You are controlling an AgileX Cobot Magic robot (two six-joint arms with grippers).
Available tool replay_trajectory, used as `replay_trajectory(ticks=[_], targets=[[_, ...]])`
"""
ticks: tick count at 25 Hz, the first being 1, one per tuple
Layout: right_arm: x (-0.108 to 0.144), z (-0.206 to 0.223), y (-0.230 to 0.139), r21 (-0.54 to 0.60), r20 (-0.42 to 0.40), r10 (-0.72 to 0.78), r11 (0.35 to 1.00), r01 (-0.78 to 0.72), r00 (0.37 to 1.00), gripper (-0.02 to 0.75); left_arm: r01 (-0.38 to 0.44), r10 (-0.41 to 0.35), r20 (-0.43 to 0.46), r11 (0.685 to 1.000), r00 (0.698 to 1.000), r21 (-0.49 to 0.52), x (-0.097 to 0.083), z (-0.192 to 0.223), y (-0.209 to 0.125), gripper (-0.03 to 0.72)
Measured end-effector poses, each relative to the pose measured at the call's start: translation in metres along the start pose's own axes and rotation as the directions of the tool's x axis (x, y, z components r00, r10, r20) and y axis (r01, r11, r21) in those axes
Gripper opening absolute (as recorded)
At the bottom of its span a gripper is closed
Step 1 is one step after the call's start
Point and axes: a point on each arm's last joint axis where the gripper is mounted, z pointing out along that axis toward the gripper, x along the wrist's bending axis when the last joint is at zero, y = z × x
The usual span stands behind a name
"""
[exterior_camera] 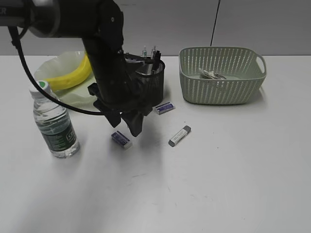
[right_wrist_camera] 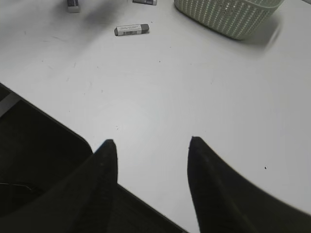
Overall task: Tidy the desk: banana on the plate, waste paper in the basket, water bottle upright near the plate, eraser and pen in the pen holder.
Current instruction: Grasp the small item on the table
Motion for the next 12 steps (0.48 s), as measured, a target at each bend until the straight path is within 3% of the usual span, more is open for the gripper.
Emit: replay_trajectory(ticks=[4,12], targets=[[0.0,0.0,0.0,0.0,-0.001,0.0,1.0,0.0,1.0,0.384,-0.048,0.048,-0.036,0.999,0.998,0.02,0.004,0.01,0.001,0.58],[0.0,0.0,0.0,0.0,-0.001,0.001,1.0,-0.001,1.0,0.384,-0.12,0.124,-0.077,0.991,0.989,0.054,0.011,0.034,0.005,0.592]])
